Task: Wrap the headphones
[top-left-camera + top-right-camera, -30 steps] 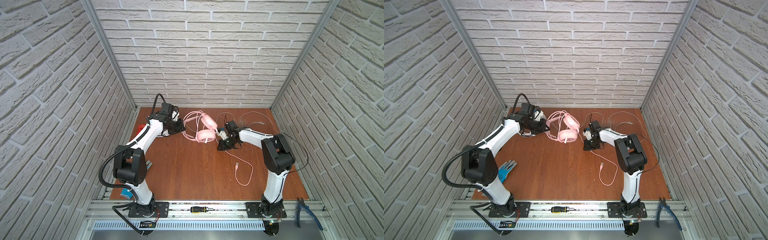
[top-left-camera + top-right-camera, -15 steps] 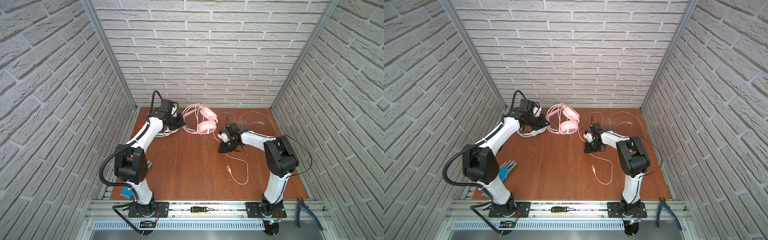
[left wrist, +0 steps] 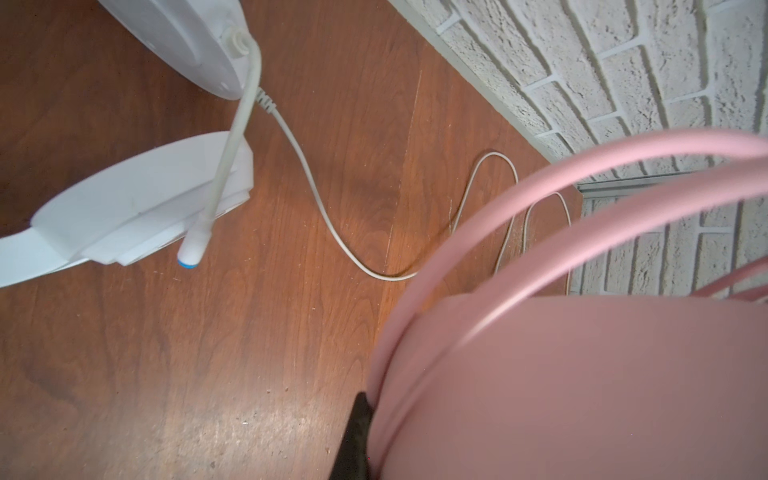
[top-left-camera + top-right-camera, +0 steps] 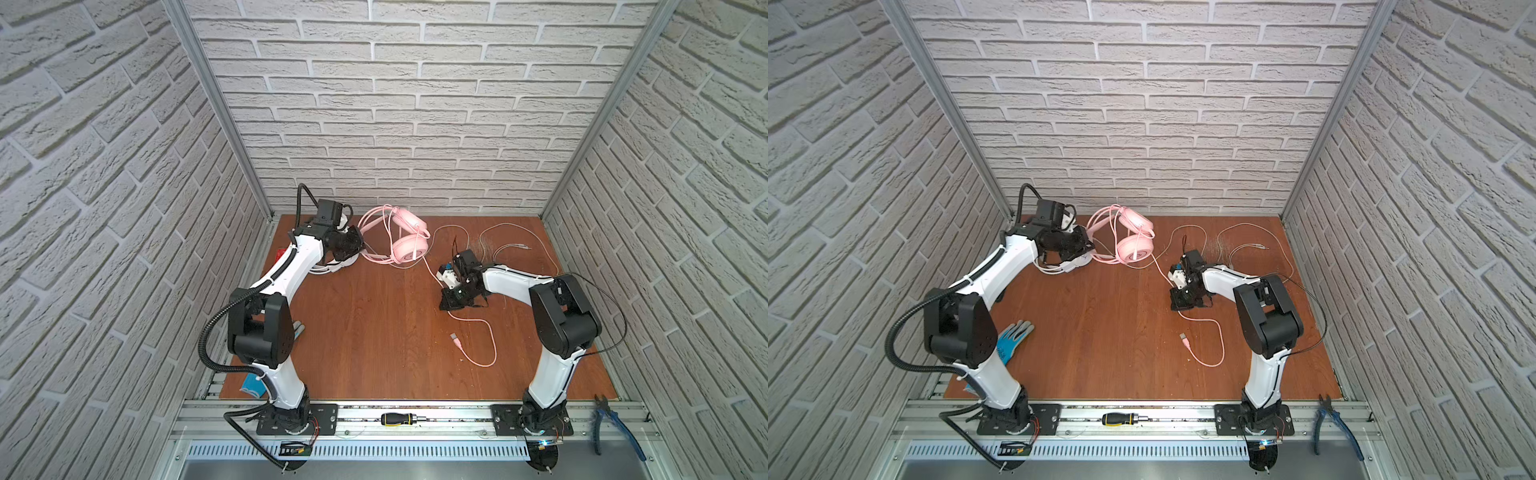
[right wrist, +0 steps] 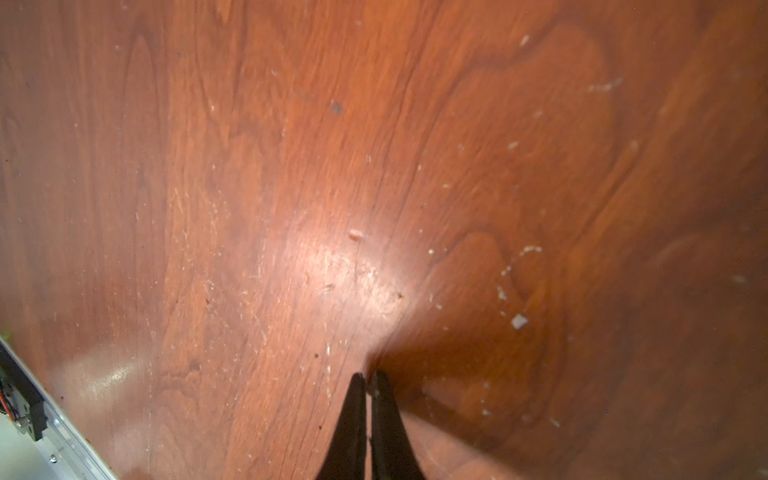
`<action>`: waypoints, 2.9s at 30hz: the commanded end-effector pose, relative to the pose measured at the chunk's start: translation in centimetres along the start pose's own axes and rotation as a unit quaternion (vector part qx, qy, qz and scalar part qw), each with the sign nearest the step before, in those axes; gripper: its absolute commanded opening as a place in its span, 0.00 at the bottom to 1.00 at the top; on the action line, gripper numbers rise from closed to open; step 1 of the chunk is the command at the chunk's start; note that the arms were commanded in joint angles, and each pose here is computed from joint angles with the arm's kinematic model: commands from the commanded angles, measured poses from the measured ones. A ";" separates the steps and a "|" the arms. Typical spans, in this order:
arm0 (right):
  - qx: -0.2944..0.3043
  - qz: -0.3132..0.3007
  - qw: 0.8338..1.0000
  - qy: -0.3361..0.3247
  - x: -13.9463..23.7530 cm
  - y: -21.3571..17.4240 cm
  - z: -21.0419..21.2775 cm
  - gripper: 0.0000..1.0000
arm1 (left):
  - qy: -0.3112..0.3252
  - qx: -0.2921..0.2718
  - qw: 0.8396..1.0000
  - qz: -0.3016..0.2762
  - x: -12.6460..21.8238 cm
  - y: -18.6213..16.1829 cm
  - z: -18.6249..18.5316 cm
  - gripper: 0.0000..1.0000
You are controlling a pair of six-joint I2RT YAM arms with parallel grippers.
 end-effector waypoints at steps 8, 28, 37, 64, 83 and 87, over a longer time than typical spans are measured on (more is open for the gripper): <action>0.048 -0.012 0.999 -0.021 2.0 -1.5 2.6 0.06 | -0.034 0.054 0.993 -0.100 1.6 2.2 -0.6 0.00; 0.210 -0.074 0.973 -0.062 2.8 -2.6 8.2 0.06 | 0.012 0.090 0.987 -0.131 1.6 2.3 0.7 0.00; 0.290 -0.078 0.951 -0.068 3.2 -3.8 10.4 0.06 | 0.025 0.095 0.985 -0.139 1.7 2.4 0.8 0.00; 0.466 -0.042 0.884 0.020 8.6 -3.2 18.5 0.06 | 0.151 0.005 0.986 -0.077 -0.7 0.2 0.4 0.00; 0.495 -0.026 0.867 -0.054 11.8 -1.4 19.1 0.05 | 0.247 -0.143 0.958 0.032 -2.1 -2.3 -0.3 0.00; 0.496 -0.033 0.864 -0.078 12.8 -0.9 18.8 0.05 | 0.266 -0.176 0.946 0.057 -2.3 -2.8 -0.2 0.00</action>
Point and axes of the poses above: each gripper's point midway between its finger pads, its own x axis back along the fingers, its own z axis along the line the jaws close on, y = z × x, the point moved 7 cm from there along x, back along the fingers, and after that the axes turned 8 degrees about -x, right-handed, at the moved point
